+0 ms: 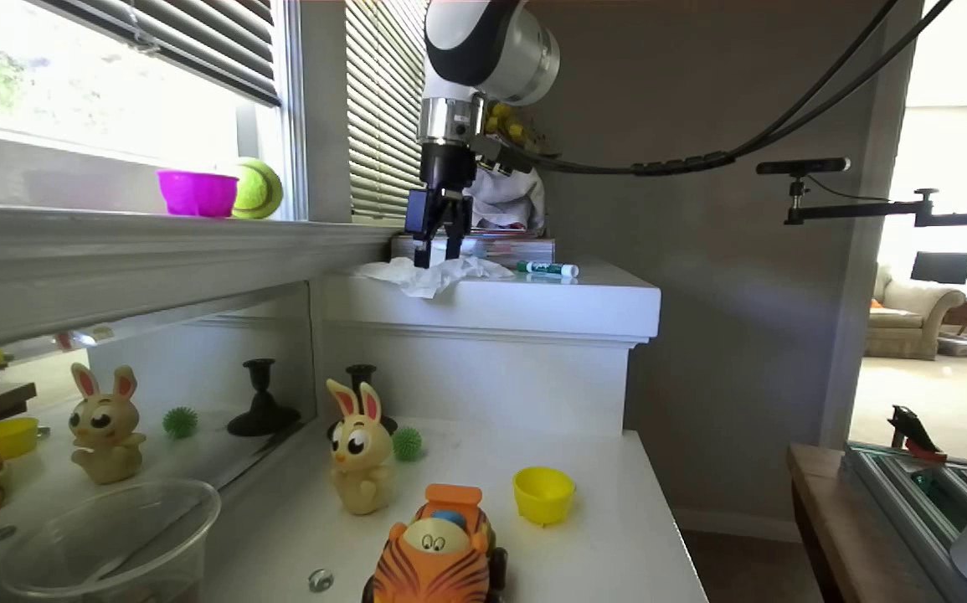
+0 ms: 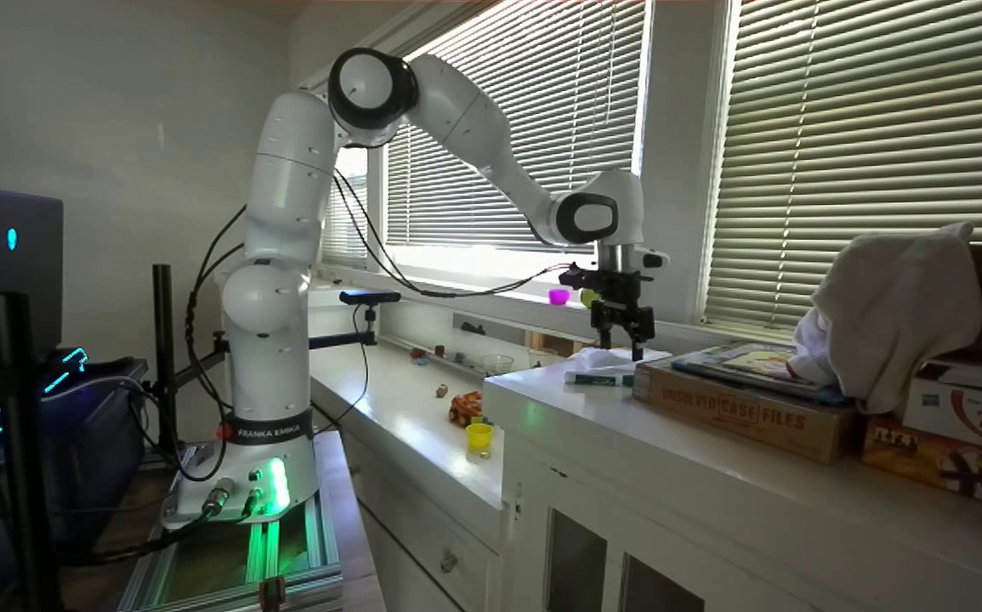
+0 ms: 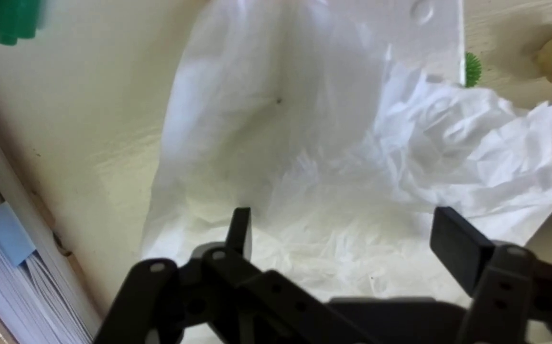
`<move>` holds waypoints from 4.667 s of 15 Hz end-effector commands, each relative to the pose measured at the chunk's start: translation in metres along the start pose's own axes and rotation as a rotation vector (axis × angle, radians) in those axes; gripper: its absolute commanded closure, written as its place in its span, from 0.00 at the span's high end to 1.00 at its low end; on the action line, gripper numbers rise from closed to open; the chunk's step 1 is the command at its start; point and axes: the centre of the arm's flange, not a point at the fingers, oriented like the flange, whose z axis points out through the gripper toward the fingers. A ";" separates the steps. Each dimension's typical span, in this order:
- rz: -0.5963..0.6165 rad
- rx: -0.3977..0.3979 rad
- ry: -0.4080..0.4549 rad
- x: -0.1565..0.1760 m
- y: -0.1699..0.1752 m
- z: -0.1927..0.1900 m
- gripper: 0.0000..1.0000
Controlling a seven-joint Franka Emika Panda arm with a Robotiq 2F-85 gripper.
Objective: Use the paper towel to clean the surface
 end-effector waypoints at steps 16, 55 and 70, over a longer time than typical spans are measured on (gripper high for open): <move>-0.063 -0.039 0.022 -0.029 -0.029 -0.036 0.00; -0.026 -0.107 -0.234 -0.131 -0.124 0.075 0.00; 0.174 -0.103 -0.081 -0.115 -0.138 0.111 0.00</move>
